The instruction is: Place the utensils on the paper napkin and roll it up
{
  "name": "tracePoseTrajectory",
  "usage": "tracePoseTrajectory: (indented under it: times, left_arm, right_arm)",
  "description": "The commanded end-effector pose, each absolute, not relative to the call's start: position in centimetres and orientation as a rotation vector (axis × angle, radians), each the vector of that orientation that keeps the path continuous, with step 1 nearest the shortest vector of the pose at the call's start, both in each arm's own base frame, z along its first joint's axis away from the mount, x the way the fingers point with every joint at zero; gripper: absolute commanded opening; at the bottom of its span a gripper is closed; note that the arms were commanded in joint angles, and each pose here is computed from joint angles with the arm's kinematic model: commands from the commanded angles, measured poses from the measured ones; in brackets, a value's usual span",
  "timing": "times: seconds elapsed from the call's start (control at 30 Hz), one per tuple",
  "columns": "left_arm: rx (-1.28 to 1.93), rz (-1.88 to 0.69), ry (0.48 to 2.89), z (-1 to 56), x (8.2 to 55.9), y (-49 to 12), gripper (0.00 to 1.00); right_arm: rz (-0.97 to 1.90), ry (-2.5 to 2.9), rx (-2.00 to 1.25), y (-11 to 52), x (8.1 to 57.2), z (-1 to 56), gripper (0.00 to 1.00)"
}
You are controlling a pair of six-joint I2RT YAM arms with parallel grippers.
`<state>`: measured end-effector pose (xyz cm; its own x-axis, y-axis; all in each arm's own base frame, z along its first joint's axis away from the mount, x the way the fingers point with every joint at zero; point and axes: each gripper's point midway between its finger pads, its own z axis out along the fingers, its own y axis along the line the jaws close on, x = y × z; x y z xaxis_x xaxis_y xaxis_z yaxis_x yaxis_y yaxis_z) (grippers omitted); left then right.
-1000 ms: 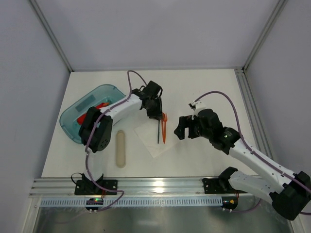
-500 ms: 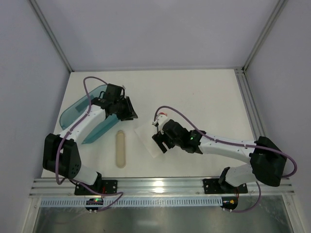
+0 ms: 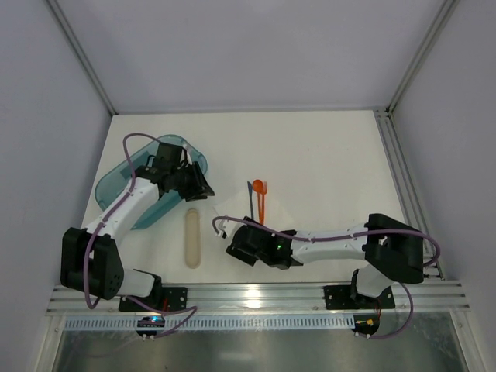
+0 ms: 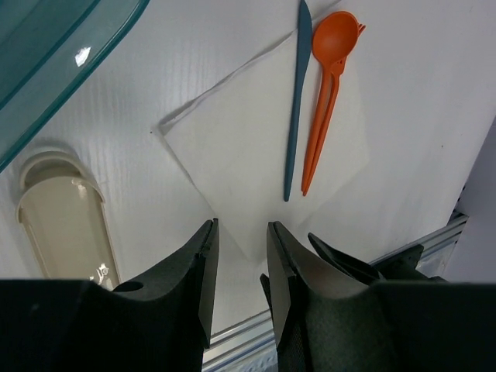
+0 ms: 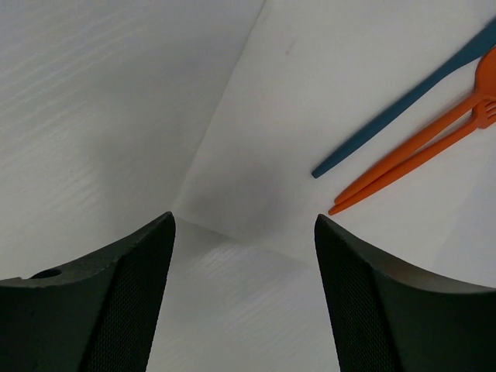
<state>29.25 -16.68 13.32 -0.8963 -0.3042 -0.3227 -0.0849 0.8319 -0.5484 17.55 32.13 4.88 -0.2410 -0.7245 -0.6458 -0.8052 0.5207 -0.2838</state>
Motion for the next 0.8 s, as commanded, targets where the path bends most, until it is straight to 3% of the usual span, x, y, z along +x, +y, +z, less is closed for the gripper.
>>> tracePoseTrajectory:
  times: [0.0, 0.77]
  left_arm:
    - [-0.267, -0.860, 2.566, 14.4, 29.6, -17.6, 0.35]
    - [-0.282, -0.852, 2.575, 13.9, 29.5, -17.6, 0.36]
  right_arm:
    - [0.023, 1.940, -1.224, 32.2, 18.3, 5.2, 0.73]
    - [-0.054, 1.864, -1.372, 32.8, 15.9, 3.2, 0.69]
